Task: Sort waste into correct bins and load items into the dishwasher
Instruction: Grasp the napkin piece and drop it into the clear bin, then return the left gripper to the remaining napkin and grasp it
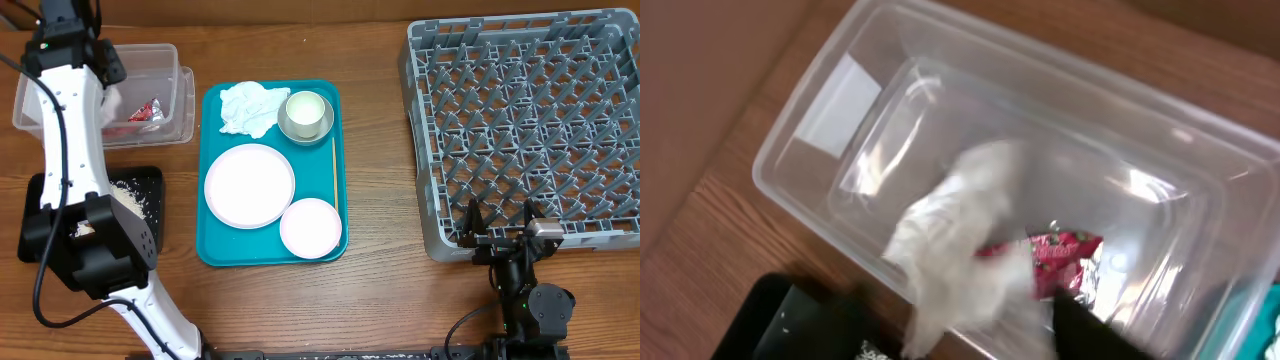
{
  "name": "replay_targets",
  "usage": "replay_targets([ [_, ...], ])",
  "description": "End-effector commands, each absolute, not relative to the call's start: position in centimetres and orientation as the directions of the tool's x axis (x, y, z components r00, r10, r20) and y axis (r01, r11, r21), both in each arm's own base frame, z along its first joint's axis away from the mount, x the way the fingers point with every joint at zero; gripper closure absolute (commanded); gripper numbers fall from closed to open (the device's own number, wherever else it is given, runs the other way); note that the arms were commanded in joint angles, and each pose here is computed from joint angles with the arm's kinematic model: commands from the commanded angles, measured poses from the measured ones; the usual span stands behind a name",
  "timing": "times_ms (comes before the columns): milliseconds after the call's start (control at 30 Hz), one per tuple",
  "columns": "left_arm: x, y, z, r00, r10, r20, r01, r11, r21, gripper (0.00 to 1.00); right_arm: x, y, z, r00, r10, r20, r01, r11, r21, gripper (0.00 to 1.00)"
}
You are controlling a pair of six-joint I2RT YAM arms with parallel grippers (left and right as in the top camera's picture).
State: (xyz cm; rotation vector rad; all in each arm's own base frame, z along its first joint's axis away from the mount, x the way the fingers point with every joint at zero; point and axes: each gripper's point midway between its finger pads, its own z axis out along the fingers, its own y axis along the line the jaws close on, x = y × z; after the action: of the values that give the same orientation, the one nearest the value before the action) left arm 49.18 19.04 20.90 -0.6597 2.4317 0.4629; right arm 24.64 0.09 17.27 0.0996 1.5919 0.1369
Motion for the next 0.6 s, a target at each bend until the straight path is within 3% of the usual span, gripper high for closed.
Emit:
replay_targets([
  [0,49.4,18.0,19.8,-0.729,-0.367,-0.578,-0.523,0.843,0.124,0.00,24.6,-0.1,17.1,-0.022,0.156,-0.987,-0.012,0.988,0.157,0.00],
  [133,50.0,14.3,19.0,-0.766,-0.363,-0.531,-0.430,0.903,0.003,0.00,24.6,-0.1,17.1,-0.022,0.156,-0.987,-0.012,0.988,0.157,0.00],
  [233,51.1,8.5,19.0,-0.812,-0.314,-0.492,-0.246,0.948,-0.199,0.00,24.6,-0.1,17.1,-0.022,0.156,-0.987,-0.012,0.988,0.157,0.00],
  [367,51.9,1.3,20.1,-0.841,-0.251,-0.479,-0.047,0.916,-0.397,0.00,24.6,-0.1,17.1,-0.022,0.156,-0.987,-0.012,0.988,0.157,0.00],
  [433,52.1,-0.8,19.7,-0.851,-0.210,-0.482,-0.015,0.926,-0.377,0.00,24.6,-0.1,17.1,-0.022,0.156,-0.987,-0.012,0.988,0.157,0.00],
  [567,52.0,-2.4,17.2,-0.877,-0.136,-0.460,-0.039,0.976,-0.213,0.00,24.6,-0.1,17.1,-0.022,0.156,-0.987,-0.012,0.988,0.157,0.00],
])
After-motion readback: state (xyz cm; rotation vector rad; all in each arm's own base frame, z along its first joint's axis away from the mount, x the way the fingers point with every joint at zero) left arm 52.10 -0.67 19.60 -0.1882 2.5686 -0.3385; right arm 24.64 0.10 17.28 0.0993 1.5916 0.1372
